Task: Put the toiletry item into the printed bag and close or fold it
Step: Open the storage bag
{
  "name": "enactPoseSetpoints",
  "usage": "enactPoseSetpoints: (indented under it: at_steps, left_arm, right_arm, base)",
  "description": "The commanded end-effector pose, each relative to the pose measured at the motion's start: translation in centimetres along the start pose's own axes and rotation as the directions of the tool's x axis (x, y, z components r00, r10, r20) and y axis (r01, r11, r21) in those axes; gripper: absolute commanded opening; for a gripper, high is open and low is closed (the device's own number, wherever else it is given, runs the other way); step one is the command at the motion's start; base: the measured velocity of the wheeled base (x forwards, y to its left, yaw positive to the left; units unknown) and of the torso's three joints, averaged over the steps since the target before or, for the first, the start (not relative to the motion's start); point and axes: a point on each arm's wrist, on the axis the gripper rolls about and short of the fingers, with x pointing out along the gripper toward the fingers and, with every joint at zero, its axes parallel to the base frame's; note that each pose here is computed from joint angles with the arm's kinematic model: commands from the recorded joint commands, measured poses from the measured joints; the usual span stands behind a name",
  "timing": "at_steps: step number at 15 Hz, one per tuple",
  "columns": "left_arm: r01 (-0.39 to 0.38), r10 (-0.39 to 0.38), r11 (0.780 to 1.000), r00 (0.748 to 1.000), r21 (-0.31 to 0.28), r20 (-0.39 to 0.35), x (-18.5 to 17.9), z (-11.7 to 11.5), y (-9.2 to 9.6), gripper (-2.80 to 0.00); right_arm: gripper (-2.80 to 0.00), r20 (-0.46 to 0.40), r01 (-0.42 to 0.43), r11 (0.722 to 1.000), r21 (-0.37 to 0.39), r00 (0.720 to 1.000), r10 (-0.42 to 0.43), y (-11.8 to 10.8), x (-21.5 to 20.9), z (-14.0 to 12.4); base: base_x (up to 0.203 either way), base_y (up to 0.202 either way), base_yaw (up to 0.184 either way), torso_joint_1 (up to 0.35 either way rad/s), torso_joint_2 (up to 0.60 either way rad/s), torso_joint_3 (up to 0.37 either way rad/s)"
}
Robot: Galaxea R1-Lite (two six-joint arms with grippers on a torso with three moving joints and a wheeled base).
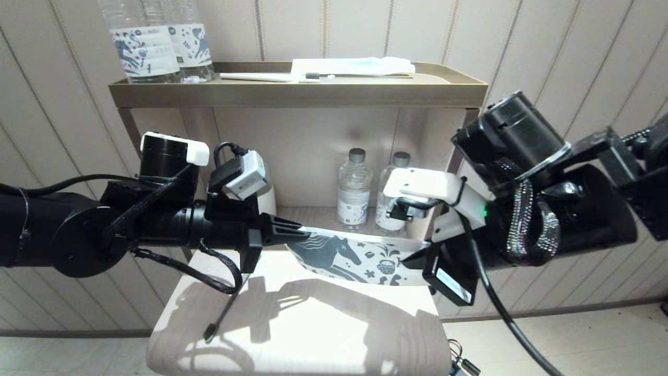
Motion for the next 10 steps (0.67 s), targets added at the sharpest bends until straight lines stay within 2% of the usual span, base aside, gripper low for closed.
enactPoseSetpoints:
  at_steps: [1, 6, 10]
  left_arm:
    - [0.004, -0.004, 1.0, 1.0, 0.001, 0.0, 0.1, -0.1, 0.0, -2.8]
    - [0.004, -0.004, 1.0, 1.0, -0.001, -0.003, 0.2, -0.2, 0.1, -2.8]
    - [0.013, -0.013, 1.0, 1.0, -0.003, -0.005, 0.5, -0.3, 0.0, -2.8]
  right_arm:
    - [-2.8, 0.012, 0.022, 1.0, 0.02, 1.0, -0.022, -0.3, -1.9, -1.3]
    - [-2.8, 0.006, 0.012, 0.999, 0.038, 1.0, -0.012, -0.2, -2.7, -2.7]
    - [-2.8, -0.002, -0.006, 1.0, 0.029, 1.0, 0.006, 0.0, -2.0, -2.3]
  base:
    - [0.0, 0.0, 0.0, 0.0, 0.0, 0.0]
    - [0.0, 0.0, 0.0, 0.0, 0.0, 0.0]
    - [0.0, 0.0, 0.0, 0.0, 0.0, 0.0]
